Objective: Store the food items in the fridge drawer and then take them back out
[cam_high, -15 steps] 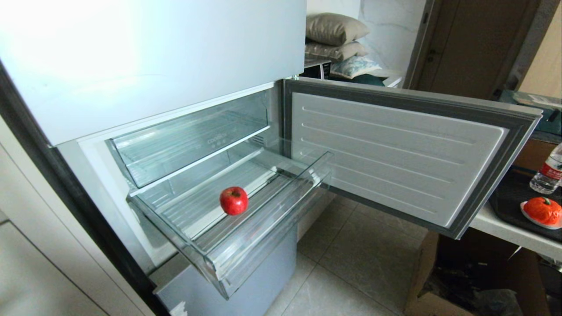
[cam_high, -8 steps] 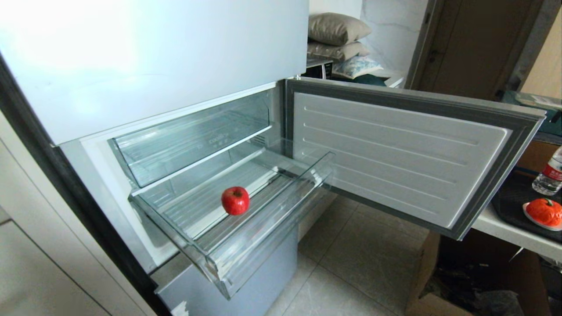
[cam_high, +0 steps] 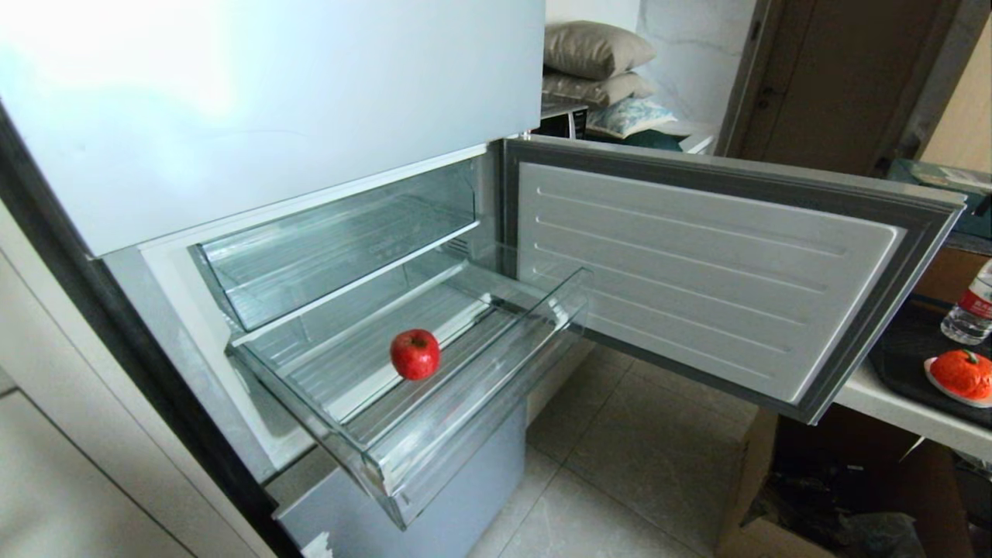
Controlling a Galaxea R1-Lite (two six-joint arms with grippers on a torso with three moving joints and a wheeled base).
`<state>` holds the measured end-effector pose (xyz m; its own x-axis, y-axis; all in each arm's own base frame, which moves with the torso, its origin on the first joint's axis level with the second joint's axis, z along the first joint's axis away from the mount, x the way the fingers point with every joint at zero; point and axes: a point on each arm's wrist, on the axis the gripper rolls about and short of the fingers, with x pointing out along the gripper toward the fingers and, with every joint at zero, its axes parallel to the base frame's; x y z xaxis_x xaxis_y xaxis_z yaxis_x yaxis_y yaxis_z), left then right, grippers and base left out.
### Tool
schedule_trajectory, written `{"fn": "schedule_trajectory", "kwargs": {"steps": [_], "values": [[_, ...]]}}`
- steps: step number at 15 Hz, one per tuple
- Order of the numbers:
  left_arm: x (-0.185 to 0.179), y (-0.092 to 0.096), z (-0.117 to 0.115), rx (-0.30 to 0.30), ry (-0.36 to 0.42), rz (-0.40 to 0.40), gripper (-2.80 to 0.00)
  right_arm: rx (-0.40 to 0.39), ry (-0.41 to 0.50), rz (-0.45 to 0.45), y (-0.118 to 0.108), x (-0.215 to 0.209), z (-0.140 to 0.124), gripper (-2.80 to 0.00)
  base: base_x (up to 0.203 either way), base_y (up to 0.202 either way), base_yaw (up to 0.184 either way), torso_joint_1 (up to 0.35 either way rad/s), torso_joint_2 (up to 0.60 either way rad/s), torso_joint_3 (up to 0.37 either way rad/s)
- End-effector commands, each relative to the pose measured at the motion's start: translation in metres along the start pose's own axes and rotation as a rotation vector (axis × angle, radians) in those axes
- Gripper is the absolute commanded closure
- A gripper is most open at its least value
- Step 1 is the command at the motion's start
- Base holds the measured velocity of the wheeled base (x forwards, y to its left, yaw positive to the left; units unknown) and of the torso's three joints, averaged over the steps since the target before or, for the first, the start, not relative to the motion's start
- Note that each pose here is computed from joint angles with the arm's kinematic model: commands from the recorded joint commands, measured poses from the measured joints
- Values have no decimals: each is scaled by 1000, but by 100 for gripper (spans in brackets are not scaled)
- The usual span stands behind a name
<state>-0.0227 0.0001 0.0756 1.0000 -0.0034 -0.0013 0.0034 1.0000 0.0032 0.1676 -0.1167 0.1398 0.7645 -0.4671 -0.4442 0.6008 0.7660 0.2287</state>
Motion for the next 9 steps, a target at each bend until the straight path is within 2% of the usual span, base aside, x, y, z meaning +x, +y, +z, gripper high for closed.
{"fn": "schedule_trajectory", "kwargs": {"steps": [1,4,7,9], "values": [[0,0,0,0,2,0,0,6,80,-81,-21,43,-1,-280,0,0,0,0,0,0],[0,0,0,0,0,0,0,-54,50,-133,-40,65,16,-280,0,0,0,0,0,0],[0,0,0,0,1,0,0,-70,33,-132,-44,86,28,-280,0,0,0,0,0,0],[0,0,0,0,1,0,0,-126,33,-129,-46,101,33,-280,0,0,0,0,0,0]]}}
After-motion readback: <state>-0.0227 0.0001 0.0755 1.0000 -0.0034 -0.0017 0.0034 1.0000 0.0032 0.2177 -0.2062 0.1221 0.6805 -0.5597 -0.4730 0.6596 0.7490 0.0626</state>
